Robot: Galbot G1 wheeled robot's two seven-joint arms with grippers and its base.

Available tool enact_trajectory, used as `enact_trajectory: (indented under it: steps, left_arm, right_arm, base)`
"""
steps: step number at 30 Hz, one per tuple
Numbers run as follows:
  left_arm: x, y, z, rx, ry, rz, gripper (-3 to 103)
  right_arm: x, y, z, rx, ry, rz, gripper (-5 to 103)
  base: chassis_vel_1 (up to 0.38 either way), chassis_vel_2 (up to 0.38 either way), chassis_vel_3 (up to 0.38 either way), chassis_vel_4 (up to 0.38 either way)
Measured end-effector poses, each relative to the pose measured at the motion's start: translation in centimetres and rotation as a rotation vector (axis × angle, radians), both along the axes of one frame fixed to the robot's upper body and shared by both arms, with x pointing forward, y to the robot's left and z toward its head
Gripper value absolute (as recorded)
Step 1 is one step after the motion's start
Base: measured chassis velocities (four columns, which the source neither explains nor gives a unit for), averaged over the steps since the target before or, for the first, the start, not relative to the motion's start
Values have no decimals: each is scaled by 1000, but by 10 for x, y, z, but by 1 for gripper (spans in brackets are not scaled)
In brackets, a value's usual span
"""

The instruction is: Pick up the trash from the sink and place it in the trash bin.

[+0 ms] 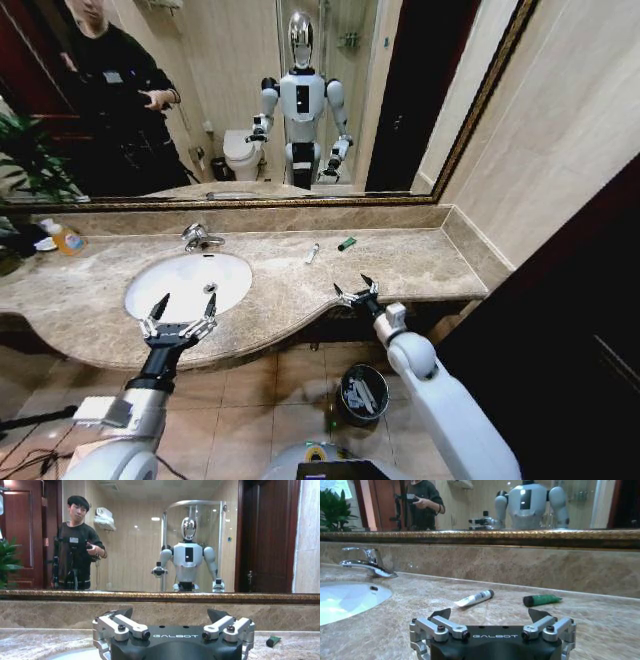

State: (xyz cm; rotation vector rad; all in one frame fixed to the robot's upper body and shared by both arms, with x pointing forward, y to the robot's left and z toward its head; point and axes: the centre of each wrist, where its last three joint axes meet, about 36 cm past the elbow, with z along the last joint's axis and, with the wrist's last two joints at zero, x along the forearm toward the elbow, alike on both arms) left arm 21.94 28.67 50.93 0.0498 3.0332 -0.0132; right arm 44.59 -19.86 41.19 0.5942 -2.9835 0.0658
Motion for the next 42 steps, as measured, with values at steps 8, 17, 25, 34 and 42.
enact_trajectory:
  steps: [8, 17, 25, 34, 42]
  left_arm:
    - [0, 0, 0, 0, 0, 0, 100]
    - [0, 0, 0, 0, 0, 0, 100]
    - [0, 0, 0, 0, 0, 0, 100]
    - [0, 0, 0, 0, 0, 0, 100]
    - [0, 0, 0, 0, 0, 0, 100]
  right_arm:
    - [49, 32, 2, -9, 6, 8, 100]
    - [108, 35, 15, -54, 0, -72, 100]
    - [149, 56, 30, -7, 122, -213, 100]
    - [180, 68, 35, 36, 186, -314, 100]
    - [208, 70, 38, -10, 193, -431, 100]
  base:
    - [0, 0, 0, 0]
    - [0, 0, 0, 0]
    - [0, 0, 0, 0]
    - [0, 0, 0, 0]
    - [0, 0, 0, 0]
